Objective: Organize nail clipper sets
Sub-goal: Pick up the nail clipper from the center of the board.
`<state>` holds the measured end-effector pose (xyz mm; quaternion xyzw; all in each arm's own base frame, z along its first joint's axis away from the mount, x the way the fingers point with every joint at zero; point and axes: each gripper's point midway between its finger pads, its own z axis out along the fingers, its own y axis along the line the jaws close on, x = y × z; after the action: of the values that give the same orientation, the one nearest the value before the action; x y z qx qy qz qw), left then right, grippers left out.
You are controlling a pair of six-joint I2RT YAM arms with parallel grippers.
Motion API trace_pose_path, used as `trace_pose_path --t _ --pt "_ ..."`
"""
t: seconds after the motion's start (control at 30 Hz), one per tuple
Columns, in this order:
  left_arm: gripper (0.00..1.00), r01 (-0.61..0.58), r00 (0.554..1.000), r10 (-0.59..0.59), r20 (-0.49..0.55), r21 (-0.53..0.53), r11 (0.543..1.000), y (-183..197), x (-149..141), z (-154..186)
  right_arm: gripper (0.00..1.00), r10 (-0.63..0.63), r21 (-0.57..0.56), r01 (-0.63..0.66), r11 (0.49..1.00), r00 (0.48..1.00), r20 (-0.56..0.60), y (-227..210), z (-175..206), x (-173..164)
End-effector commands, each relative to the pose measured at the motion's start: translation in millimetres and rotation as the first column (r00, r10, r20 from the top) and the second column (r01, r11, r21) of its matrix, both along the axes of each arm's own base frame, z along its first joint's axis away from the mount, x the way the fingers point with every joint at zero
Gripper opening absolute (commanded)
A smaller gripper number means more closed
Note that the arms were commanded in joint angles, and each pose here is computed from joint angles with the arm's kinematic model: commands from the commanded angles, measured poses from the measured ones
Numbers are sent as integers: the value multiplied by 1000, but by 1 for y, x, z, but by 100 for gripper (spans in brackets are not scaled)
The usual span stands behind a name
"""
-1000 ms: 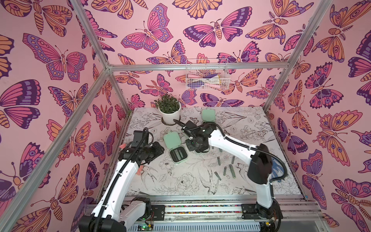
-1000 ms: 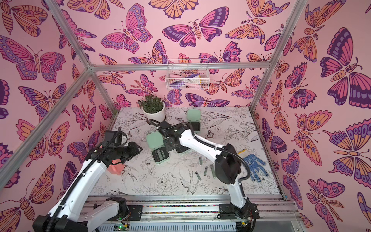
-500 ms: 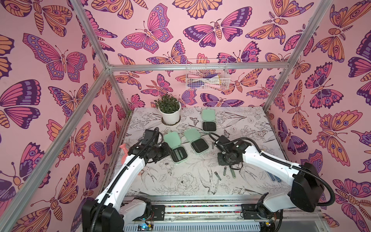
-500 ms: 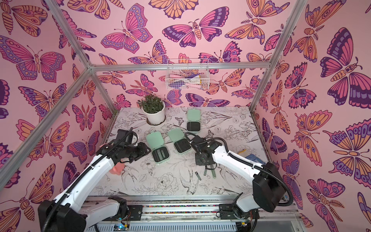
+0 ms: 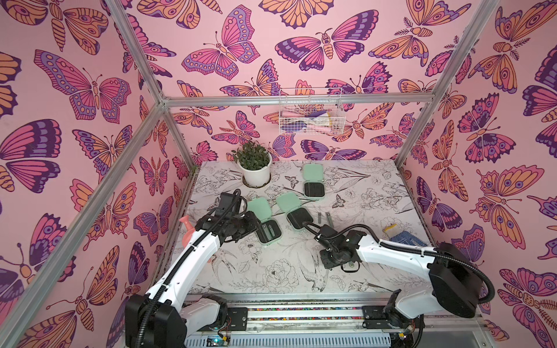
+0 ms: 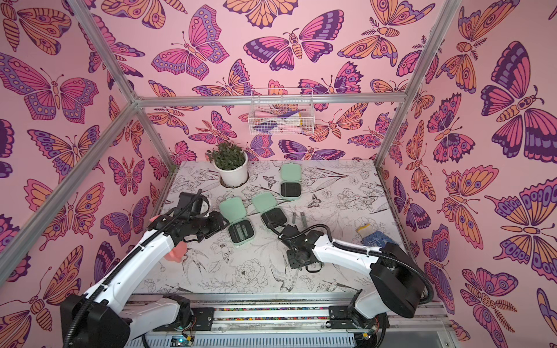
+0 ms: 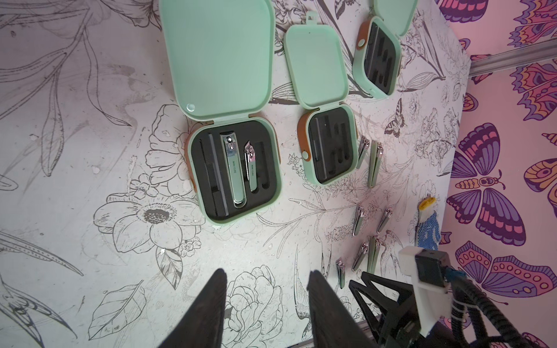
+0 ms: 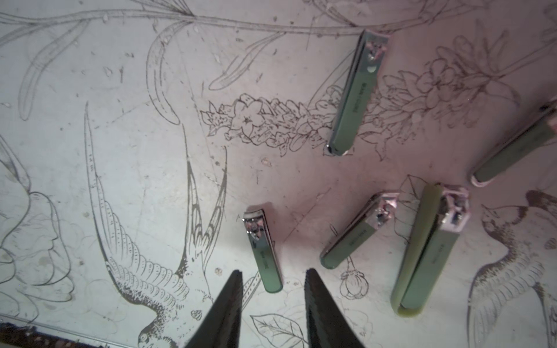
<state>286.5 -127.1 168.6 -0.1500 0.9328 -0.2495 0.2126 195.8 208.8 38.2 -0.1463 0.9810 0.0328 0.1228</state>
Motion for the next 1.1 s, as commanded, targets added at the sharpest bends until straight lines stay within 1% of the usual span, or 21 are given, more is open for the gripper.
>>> trace_pose_path --t 0.0,0.2,0.23,0.33,0.53,0.67,0.87,1.07 --pt "47 -6 1000 6 -10 5 1000 0 0 -4 40 43 19 -43 999 999 0 14 -8 3" --pt "47 -8 1000 8 3 3 1000 1 -1 -1 38 45 2 -45 999 999 -4 14 -13 5" --pt "47 -8 1000 8 4 4 1000 1 -2 -1 38 43 -24 -43 999 999 -24 11 -22 3" --pt "47 -9 1000 9 5 4 1000 1 -2 -1 37 35 -38 -36 999 999 -24 7 -24 2" --pt "46 -8 1000 8 5 0 1000 1 -3 0 32 24 -51 -27 998 998 -55 1 -35 -6" --pt "46 -11 1000 11 9 -3 1000 2 -4 1 27 22 -54 -26 998 997 -69 -2 -35 -10" --pt "46 -14 1000 14 12 -8 1000 1 -5 3 26 20 -70 -27 997 995 -94 -9 -33 -18" --pt "46 -15 1000 15 12 -11 1000 1 -6 3 25 33 -67 -40 997 993 -111 -8 -30 -20"
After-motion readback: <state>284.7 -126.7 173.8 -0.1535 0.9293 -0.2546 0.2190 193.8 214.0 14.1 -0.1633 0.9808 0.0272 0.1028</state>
